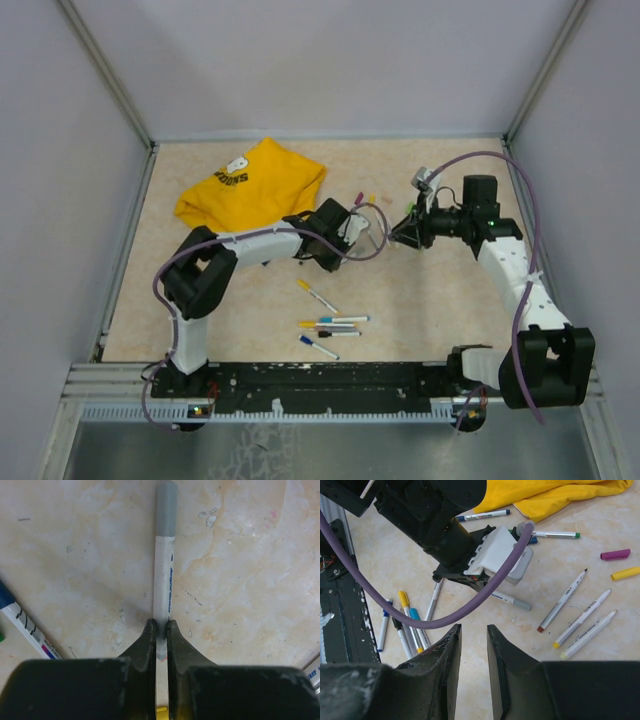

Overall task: Open the pen caps
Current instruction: Pick up the pen from the center of the board.

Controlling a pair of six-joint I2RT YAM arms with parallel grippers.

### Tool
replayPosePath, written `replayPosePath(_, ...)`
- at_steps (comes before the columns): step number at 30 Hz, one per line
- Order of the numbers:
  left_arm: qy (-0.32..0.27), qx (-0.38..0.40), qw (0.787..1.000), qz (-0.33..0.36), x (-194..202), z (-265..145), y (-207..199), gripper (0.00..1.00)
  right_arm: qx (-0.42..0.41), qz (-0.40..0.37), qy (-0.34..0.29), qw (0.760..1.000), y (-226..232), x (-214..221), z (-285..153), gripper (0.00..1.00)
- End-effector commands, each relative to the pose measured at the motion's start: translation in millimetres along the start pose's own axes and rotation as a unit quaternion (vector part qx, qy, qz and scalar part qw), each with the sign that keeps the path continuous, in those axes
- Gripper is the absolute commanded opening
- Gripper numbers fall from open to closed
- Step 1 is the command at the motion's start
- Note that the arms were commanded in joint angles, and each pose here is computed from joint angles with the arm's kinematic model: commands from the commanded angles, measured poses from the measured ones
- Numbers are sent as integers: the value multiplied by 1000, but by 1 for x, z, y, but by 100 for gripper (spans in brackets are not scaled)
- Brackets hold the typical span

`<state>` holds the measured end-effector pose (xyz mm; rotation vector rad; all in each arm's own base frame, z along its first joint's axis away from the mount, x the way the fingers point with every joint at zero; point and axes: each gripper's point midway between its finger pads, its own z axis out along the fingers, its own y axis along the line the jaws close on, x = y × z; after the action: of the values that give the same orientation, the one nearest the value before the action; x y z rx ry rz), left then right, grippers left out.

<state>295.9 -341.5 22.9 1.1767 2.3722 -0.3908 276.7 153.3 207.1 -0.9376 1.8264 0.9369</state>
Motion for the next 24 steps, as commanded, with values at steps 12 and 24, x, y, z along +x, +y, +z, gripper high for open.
replayPosePath(12,-98,17,994,-54,-5,-26,-18,0,-43,94,-101,989,8,-12,15,26)
replayPosePath(24,-239,63,960,-130,-40,-56,-32,0,-23,210,-174,962,-5,1,34,33)
